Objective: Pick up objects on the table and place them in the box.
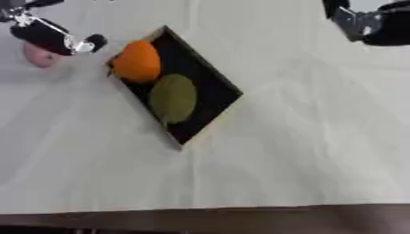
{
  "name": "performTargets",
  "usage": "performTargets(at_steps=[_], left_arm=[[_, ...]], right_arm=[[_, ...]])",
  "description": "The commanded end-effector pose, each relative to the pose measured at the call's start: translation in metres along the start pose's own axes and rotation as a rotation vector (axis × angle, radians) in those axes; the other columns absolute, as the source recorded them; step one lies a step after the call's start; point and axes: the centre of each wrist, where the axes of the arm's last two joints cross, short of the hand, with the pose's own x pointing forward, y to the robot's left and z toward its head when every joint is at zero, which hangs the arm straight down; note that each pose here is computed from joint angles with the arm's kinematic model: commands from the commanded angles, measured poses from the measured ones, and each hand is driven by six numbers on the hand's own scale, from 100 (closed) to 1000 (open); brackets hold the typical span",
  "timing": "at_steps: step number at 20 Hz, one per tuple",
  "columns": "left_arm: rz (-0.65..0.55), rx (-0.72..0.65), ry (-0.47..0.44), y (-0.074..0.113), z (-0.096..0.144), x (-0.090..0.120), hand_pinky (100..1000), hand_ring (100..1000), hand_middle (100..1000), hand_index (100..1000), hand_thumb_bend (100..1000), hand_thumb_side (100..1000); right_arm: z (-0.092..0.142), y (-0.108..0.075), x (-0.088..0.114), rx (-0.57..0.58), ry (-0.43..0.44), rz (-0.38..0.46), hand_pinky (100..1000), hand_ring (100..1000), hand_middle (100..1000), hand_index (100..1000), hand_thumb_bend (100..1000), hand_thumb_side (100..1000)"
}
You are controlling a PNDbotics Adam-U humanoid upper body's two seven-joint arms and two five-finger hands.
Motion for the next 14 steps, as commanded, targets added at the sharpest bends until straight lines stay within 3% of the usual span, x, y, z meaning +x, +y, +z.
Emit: performTargets(at_steps=[1, 6, 14], left_arm=[[-0.057, 0.012, 0.117, 0.014, 0.024, -0.026, 781, 789, 786, 867, 345, 257], [-0.075, -0.068, 0.247, -0.005, 0.039, -0.058, 787, 796, 792, 878, 371, 272], [-0.051, -0.137, 0.344, -0.026, 0.038, -0.085, 788, 798, 797, 880, 382, 268]], right_arm=[[0.001, -0.012, 0.001, -0.005, 0.007, 0.047, 898, 766, 658, 780, 100, 211], [0.001, -0.013, 0.002, -0.008, 0.002, 0.050, 897, 766, 659, 780, 100, 203], [0.001, -0.011, 0.002, -0.010, 0.002, 0.045, 898, 766, 658, 780, 100, 208]])
